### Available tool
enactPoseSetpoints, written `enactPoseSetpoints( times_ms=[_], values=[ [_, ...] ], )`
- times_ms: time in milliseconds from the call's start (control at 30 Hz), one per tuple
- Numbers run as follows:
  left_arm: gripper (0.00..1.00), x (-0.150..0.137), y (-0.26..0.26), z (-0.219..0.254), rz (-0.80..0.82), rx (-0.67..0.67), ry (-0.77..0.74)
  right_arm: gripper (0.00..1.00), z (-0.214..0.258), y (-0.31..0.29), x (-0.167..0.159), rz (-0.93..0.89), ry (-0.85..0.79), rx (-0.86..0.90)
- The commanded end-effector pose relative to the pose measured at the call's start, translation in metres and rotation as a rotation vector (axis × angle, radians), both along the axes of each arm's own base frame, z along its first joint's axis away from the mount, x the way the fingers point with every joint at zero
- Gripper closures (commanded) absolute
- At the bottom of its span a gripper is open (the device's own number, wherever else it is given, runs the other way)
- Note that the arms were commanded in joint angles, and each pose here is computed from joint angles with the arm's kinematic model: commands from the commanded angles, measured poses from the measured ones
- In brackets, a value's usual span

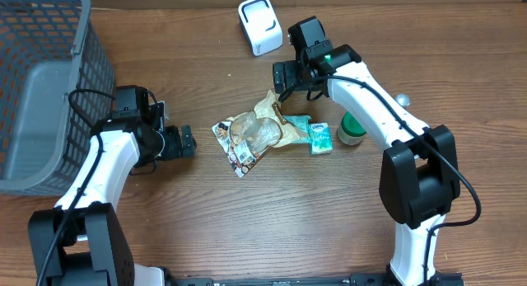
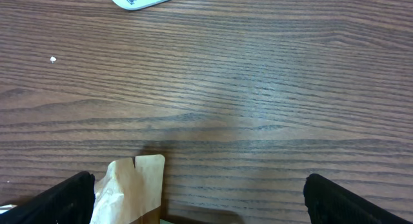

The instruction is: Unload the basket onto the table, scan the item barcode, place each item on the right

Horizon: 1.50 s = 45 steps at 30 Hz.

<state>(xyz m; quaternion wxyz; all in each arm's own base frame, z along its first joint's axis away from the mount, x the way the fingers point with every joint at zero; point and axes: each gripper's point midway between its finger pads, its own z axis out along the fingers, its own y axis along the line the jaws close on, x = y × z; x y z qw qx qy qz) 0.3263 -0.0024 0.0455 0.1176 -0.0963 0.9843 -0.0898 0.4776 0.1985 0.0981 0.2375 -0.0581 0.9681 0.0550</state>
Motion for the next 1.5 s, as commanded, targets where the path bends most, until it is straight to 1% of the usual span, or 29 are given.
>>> enactPoseSetpoints(
  times_ms=[0,200,433,733,1033,1200,1333,1467],
  values=[
    [0.00,-0.007,-0.009,-0.010,-0.012,-0.037,0.032,0.00,-0.001,-0.003,0.000,-0.007,-0.001,-0.008],
    [0.01,-0.006,-0.009,-0.022,-0.008,-0.037,0.002,0.00,-0.001,-0.003,0.000,-0.007,-0.001,-0.008],
    [0.00,-0.015,-0.010,-0.042,-0.010,-0.035,-0.014,0.00,-0.001,-0.003,0.000,-0.007,-0.001,-0.008],
    [0.00,-0.018,-0.019,-0.063,-0.037,-0.048,-0.089,0.00,-0.001,-0.003,0.000,-0.007,-0.001,-0.008],
    [0.01,-0.016,-0.033,-0.072,-0.085,-0.045,-0.177,0.00,-0.001,-0.003,0.000,-0.007,-0.001,-0.008],
    [0.00,-0.011,-0.033,-0.070,-0.087,-0.043,-0.201,0.00,-0.001,-0.003,0.000,-0.007,-0.001,-0.008],
    [0.00,-0.014,-0.034,-0.073,-0.087,-0.051,-0.209,0.00,-0.001,-0.003,0.000,-0.007,-0.001,-0.008],
    [0.01,-0.015,-0.036,-0.074,-0.086,-0.062,-0.251,0.00,-0.001,-0.003,0.000,-0.007,-0.001,-0.008]
  ],
)
